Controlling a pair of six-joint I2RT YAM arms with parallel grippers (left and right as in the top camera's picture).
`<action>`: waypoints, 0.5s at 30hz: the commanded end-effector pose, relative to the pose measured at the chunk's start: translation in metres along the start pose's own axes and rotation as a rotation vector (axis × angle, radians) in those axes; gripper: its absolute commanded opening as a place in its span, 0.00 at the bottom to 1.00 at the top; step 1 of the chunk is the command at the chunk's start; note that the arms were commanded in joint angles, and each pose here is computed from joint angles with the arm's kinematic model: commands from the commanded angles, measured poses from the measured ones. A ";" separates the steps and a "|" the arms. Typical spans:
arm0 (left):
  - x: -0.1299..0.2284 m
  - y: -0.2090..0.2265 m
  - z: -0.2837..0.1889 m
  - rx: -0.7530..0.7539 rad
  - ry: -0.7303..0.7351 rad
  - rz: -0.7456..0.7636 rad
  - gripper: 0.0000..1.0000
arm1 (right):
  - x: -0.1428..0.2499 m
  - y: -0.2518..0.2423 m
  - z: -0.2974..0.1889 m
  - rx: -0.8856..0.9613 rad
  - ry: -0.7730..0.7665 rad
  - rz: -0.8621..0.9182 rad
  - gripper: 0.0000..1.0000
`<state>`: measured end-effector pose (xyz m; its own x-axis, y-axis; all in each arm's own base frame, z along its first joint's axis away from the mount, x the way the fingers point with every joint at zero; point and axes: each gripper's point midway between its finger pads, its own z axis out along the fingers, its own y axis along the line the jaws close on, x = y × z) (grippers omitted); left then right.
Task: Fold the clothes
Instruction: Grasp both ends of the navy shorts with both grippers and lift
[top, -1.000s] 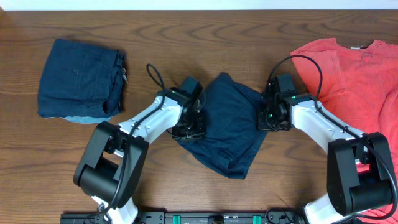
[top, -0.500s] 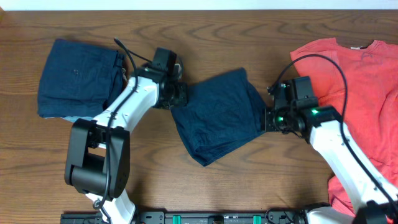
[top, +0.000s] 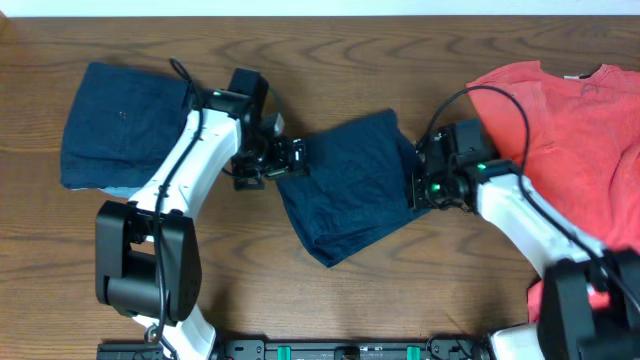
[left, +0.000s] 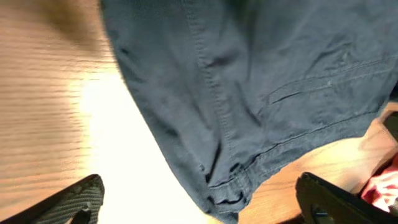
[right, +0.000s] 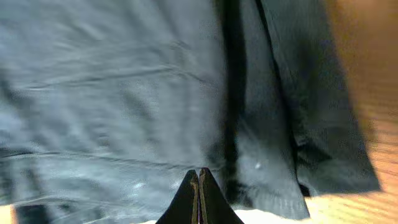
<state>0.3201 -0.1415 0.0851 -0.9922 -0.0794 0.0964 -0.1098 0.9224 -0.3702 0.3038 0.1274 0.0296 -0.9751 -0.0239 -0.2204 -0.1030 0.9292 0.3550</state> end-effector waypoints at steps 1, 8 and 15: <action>0.003 0.002 -0.004 0.015 -0.004 -0.005 0.98 | 0.011 -0.007 0.018 0.009 0.065 -0.016 0.01; 0.019 0.021 0.030 0.006 0.036 -0.062 0.98 | 0.020 -0.018 0.033 0.040 0.117 0.001 0.01; 0.035 0.021 0.073 0.151 0.051 -0.074 0.98 | 0.020 -0.021 0.033 0.057 0.115 0.000 0.01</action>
<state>0.2896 -0.1426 0.0158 -0.9828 -0.1195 0.1410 -0.1696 0.8864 -0.4307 0.2982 0.1262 0.0030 -0.9883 -0.0429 -0.1461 -0.0916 0.9339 0.3456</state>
